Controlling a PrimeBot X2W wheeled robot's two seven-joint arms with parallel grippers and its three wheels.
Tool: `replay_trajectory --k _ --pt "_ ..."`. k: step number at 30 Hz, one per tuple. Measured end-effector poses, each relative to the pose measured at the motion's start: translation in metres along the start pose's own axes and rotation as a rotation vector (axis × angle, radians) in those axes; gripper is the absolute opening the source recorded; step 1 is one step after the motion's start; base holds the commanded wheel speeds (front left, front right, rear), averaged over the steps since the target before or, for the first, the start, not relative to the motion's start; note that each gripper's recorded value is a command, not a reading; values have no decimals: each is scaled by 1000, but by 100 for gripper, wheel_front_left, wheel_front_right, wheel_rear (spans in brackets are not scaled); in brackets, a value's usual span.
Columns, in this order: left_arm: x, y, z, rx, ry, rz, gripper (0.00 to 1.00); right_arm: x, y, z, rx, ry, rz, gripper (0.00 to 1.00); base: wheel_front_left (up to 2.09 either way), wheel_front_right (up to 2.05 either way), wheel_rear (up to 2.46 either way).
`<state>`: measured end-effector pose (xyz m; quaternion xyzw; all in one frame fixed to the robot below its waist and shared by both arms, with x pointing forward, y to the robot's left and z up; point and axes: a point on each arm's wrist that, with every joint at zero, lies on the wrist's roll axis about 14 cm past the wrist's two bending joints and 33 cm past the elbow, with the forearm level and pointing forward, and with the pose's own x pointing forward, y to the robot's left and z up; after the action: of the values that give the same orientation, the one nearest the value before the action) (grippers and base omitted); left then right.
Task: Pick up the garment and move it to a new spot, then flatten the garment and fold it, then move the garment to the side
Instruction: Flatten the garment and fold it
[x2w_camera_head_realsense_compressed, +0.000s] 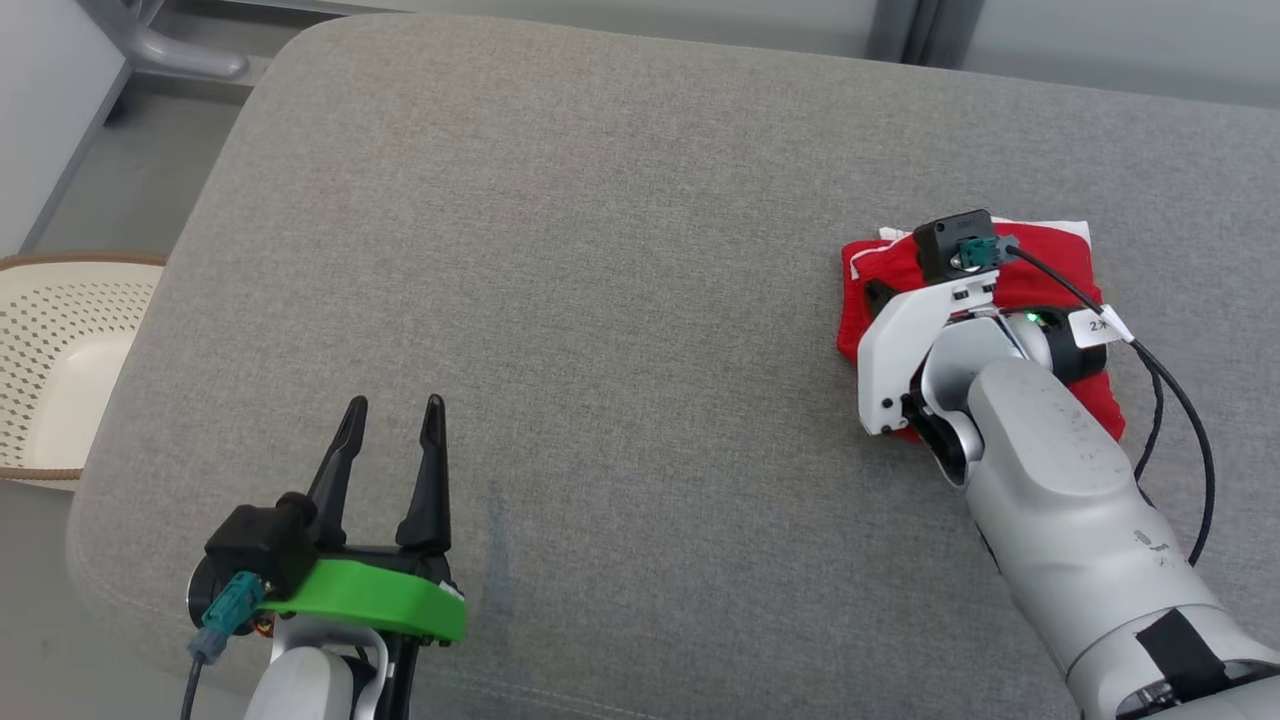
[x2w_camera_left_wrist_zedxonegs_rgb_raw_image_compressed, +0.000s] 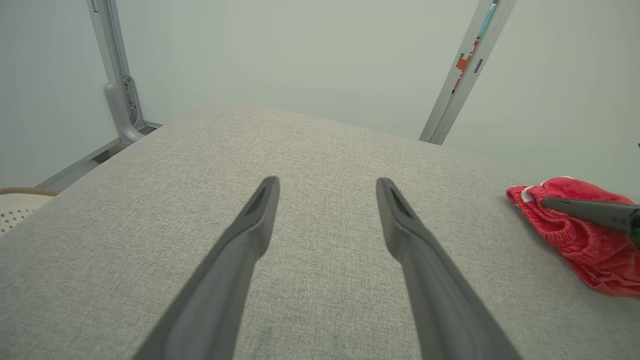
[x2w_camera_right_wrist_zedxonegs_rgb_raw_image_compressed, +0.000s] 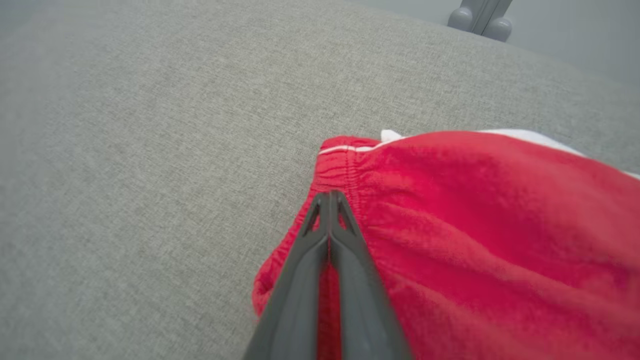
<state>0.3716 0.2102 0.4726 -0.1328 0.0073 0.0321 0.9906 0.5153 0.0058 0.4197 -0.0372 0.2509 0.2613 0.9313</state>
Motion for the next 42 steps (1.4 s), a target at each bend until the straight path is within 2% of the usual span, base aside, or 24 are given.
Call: replay_trajectory --k 7,13,14,15,16,22,29,33,42 --pt "1 3 2 -2 -8 10 100 -2 28 18 63 -82 90 0 0 0 0" --pt "3 -1 11 -5 -37 -6 100 -21 34 65 101 -295 117 0 0 0 0" --pt "2 -2 12 -6 -40 -7 100 -26 33 75 105 -346 112 23 0 0 0" --pt "1 -2 13 -4 -41 -8 100 -32 30 83 106 -390 103 80 0 0 0" --pt "-1 -3 13 -2 -42 -12 100 -39 24 89 104 -435 86 100 0 0 0" --pt "-6 -9 15 1 -53 -33 100 -86 -32 81 71 -562 -83 100 0 0 0" --pt "-3 -26 22 2 -77 -87 100 -154 -72 53 42 -621 -263 100 0 0 0" --pt "0 -36 26 5 -90 -119 100 -186 -85 35 38 -595 -344 100 0 0 0" --pt "2 -59 28 10 -96 -187 100 -232 -88 16 -16 -584 -412 100 0 0 0"
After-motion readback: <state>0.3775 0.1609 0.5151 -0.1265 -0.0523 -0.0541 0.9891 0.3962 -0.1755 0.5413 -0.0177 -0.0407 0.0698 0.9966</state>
